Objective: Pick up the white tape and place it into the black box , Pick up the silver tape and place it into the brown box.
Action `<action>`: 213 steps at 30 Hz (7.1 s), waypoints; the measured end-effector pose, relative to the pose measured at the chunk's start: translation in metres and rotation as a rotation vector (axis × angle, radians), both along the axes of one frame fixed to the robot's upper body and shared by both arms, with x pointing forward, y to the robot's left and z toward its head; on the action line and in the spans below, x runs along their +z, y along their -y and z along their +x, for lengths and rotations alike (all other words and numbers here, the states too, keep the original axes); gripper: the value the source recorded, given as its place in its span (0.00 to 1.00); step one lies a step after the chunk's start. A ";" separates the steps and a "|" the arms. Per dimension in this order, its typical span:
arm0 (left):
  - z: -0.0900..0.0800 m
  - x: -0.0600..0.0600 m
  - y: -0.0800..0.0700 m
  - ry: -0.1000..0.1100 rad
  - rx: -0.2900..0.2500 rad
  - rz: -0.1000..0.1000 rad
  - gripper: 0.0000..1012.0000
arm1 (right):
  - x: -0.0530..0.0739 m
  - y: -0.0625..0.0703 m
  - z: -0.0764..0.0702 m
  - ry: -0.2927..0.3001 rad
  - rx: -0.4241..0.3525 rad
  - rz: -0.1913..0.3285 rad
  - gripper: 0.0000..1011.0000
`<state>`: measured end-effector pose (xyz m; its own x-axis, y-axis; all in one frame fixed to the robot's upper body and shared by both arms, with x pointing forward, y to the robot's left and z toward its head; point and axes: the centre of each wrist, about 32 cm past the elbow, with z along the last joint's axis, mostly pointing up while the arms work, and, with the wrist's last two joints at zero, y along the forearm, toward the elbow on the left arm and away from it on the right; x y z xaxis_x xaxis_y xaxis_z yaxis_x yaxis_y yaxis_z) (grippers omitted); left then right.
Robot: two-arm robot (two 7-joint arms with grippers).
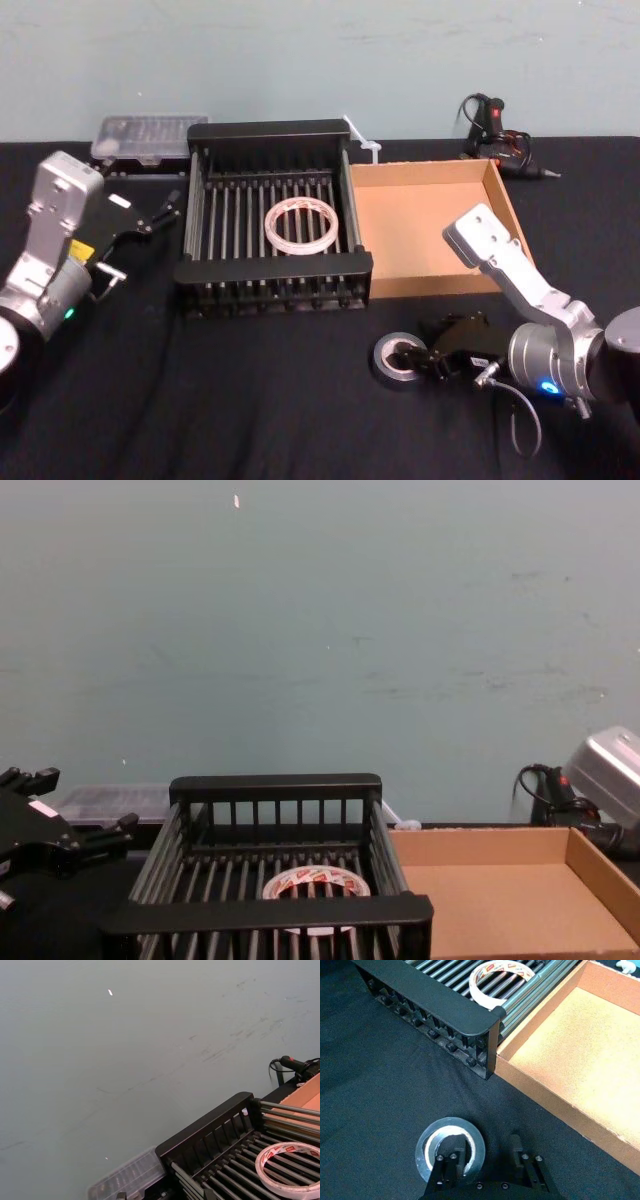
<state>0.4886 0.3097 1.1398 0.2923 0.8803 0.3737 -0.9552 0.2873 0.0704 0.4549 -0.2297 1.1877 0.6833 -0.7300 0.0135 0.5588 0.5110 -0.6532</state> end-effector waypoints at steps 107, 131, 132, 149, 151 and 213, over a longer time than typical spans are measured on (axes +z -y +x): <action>0.000 0.000 0.000 0.000 0.000 0.000 0.99 | -0.008 0.002 -0.021 0.334 -0.079 0.415 0.17; 0.000 0.000 0.000 0.000 0.000 0.000 0.99 | -0.010 0.006 0.016 0.382 -0.236 0.443 0.17; 0.000 0.000 0.000 0.000 0.000 0.000 0.99 | -0.010 0.007 0.017 0.382 -0.241 0.442 0.17; 0.000 0.000 0.000 0.000 0.000 0.000 0.99 | -0.014 0.007 0.049 0.360 -0.305 0.412 0.17; 0.000 0.000 0.000 0.000 0.000 0.000 0.99 | -0.015 0.006 0.053 0.355 -0.312 0.402 0.17; 0.000 0.000 0.000 0.000 0.000 0.000 0.99 | -0.037 0.008 0.082 0.271 -0.373 0.336 0.51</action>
<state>0.4886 0.3097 1.1398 0.2922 0.8803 0.3737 -0.9553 0.2873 0.0702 0.5373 -0.2373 1.1510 0.3828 -0.9157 -0.1220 0.8662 0.4017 -0.2972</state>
